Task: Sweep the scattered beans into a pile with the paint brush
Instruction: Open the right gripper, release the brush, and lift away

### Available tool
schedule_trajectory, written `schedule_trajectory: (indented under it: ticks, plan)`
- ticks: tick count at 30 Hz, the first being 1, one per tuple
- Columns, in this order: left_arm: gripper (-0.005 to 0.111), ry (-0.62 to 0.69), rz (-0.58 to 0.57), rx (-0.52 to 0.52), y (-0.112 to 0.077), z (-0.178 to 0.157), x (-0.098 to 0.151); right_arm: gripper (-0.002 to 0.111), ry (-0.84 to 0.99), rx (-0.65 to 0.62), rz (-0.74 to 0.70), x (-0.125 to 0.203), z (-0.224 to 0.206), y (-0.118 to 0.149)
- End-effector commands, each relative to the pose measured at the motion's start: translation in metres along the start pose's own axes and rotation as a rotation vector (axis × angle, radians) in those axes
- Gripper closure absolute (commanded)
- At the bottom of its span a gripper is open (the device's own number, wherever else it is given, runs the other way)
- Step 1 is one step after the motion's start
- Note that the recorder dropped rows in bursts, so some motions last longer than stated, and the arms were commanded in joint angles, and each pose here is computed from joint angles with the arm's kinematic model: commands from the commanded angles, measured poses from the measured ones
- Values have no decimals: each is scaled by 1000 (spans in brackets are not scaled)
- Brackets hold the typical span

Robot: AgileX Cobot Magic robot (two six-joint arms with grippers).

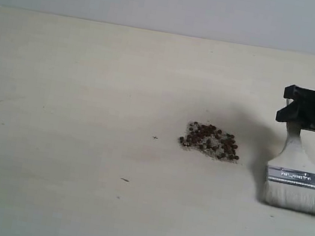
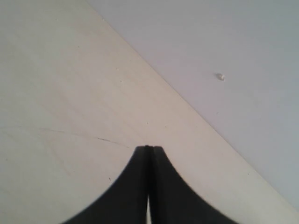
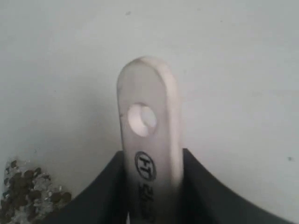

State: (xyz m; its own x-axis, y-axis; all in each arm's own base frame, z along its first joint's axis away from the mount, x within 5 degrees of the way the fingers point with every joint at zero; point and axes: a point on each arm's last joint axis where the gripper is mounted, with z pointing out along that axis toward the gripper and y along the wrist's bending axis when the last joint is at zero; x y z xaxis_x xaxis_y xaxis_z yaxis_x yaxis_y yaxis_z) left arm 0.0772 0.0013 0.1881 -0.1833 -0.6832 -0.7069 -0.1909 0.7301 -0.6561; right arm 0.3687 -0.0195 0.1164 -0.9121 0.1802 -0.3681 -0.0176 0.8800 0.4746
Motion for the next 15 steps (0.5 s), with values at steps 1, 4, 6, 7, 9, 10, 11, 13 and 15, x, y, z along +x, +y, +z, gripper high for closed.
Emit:
schedule_trajectory:
  ticks: [1,4,6,7,9,10,11,13,15]
  plan:
    - [107,-2,3,5,0,0,0,72,-38,49,11,-4,-1,-6]
    - [107,-2,3,5,0,0,0,72,-73,92,17,-8,-5,-8]
    - [107,-2,3,5,0,0,0,72,-97,128,25,-11,-9,-9]
    - [107,-2,3,5,0,0,0,72,-109,142,33,-13,-12,-9]
    - [107,-2,3,5,0,0,0,73,-131,149,32,-16,-19,-5]
    - [107,-2,3,5,0,0,0,73,-154,156,36,-18,-25,-3]
    - [107,-2,3,5,0,0,0,75,-172,162,39,-17,-31,0]
    - [107,-2,3,5,0,0,0,83,-233,196,37,-15,-48,6]
    - [107,-2,3,5,0,0,0,96,-311,252,40,-8,-67,10]
